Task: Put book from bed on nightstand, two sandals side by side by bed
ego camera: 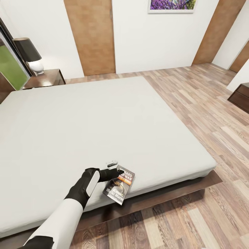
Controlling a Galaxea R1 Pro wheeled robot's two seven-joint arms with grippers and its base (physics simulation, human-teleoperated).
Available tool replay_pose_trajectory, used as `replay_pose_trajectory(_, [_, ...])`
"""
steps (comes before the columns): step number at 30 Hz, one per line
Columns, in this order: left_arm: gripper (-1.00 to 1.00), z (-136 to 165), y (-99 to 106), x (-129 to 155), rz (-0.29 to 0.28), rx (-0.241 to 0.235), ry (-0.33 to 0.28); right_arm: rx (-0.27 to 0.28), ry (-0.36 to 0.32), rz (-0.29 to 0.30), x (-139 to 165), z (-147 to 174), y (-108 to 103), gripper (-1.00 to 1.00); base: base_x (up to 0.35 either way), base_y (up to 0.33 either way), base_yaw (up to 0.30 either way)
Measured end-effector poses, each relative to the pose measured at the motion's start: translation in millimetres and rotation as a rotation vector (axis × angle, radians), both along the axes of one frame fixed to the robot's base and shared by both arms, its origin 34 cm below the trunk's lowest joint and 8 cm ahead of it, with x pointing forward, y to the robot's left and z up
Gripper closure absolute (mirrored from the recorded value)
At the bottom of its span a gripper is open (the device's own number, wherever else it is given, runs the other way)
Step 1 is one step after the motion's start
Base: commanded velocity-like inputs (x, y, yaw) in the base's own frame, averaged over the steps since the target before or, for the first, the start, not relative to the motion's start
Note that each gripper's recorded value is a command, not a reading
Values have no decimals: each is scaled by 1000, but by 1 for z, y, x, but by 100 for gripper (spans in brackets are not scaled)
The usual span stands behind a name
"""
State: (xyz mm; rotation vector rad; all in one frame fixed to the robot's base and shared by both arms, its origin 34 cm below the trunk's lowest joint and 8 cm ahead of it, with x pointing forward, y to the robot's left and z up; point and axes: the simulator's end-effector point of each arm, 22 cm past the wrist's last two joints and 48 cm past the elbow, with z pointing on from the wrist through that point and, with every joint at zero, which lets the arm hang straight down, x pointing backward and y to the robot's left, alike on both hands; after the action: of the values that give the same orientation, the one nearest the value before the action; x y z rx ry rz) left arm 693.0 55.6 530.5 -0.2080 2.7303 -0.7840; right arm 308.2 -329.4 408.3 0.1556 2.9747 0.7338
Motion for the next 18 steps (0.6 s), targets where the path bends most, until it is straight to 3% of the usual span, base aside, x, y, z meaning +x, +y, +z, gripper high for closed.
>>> replay_pose_trajectory(18, [-100,32,0,2,0,0,0,0,1,0,2,32,0,-100,0,0,0])
